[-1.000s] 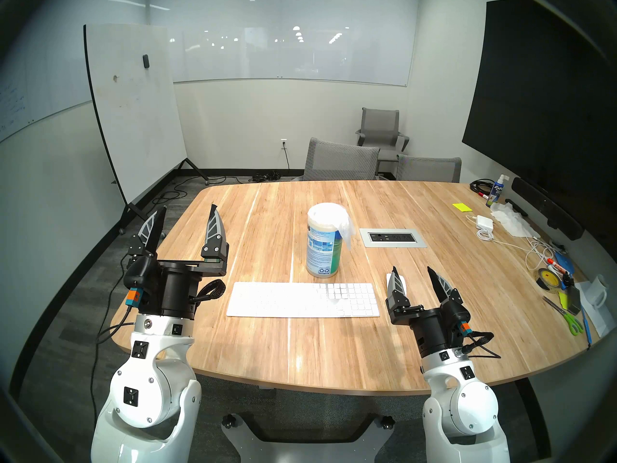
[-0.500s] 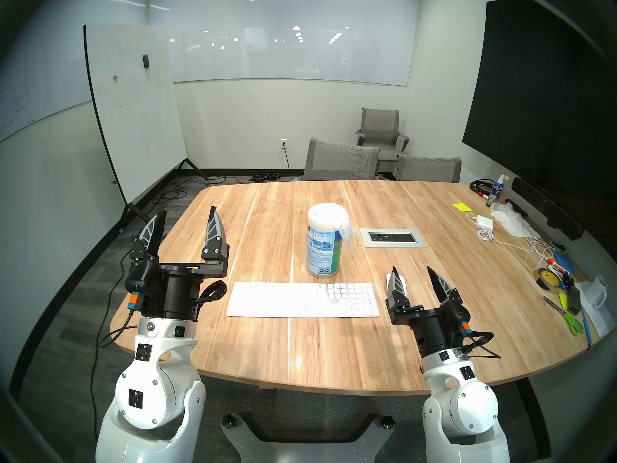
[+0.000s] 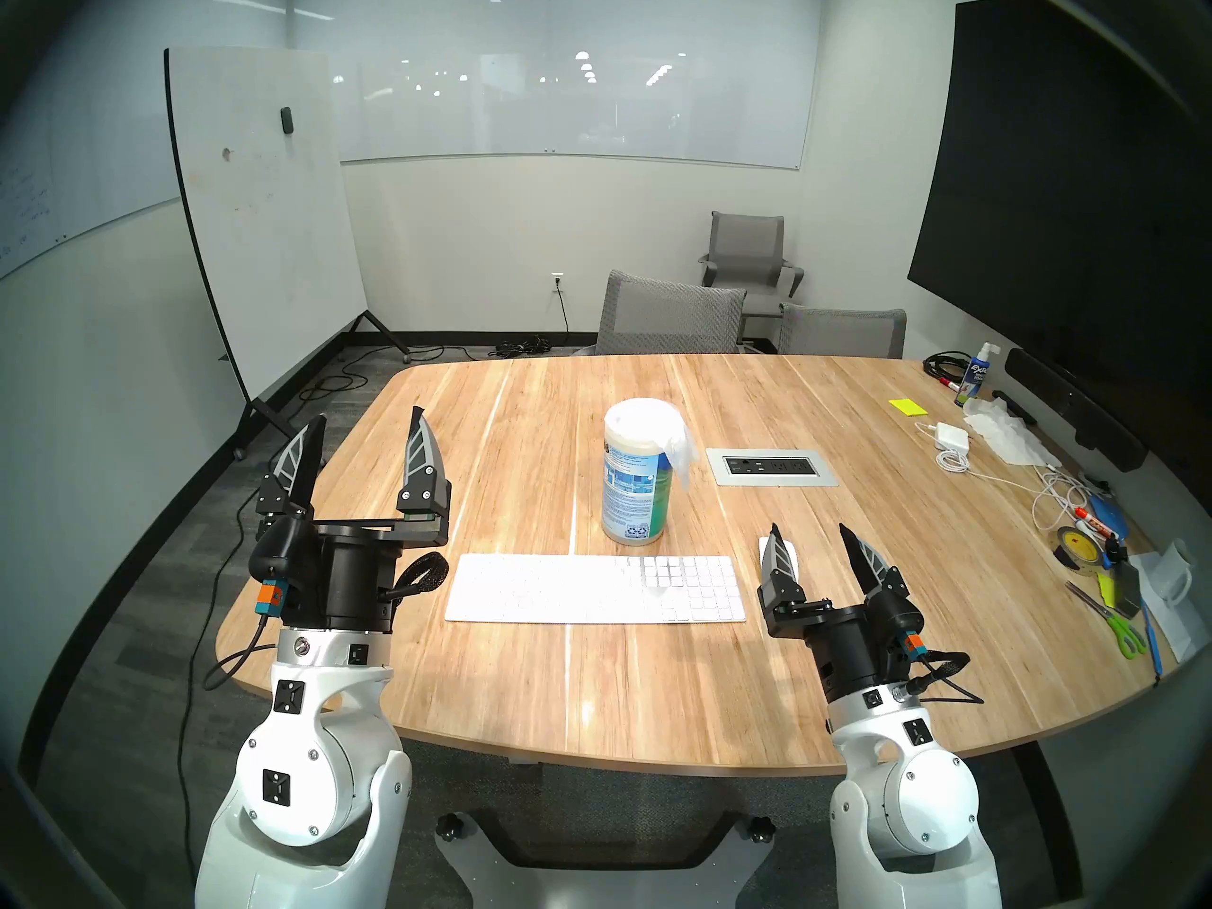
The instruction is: Wipe the keyboards and mice with a disinfecting wipe, then set the wipe down
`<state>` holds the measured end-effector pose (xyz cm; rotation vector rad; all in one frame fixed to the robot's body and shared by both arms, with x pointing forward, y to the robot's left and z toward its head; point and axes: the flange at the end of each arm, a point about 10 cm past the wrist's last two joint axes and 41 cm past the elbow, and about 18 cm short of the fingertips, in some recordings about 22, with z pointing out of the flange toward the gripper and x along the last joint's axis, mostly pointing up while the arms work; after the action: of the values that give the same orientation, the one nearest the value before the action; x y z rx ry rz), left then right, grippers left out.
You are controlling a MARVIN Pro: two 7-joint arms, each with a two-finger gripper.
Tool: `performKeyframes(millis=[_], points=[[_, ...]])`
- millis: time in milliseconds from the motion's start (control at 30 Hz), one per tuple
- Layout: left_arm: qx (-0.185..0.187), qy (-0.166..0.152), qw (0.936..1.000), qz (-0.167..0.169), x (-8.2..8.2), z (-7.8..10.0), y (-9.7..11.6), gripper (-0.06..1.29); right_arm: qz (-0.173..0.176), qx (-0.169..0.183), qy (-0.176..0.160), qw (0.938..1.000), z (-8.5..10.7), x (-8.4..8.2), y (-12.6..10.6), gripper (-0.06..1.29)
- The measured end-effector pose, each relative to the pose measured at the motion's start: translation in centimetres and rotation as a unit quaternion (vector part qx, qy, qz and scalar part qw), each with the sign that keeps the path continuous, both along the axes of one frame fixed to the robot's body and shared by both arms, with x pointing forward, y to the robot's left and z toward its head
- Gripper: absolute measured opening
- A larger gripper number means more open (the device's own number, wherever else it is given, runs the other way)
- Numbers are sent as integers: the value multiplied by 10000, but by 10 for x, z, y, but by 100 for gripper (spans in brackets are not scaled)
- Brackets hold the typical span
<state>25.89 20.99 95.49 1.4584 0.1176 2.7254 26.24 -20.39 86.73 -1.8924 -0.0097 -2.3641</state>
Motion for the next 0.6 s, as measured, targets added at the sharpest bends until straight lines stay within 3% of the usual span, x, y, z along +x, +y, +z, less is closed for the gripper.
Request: performKeyframes(millis=[600], points=[[5, -113, 9999, 29, 0, -3, -1, 127, 0, 0, 1, 10000, 0, 0, 0, 123]])
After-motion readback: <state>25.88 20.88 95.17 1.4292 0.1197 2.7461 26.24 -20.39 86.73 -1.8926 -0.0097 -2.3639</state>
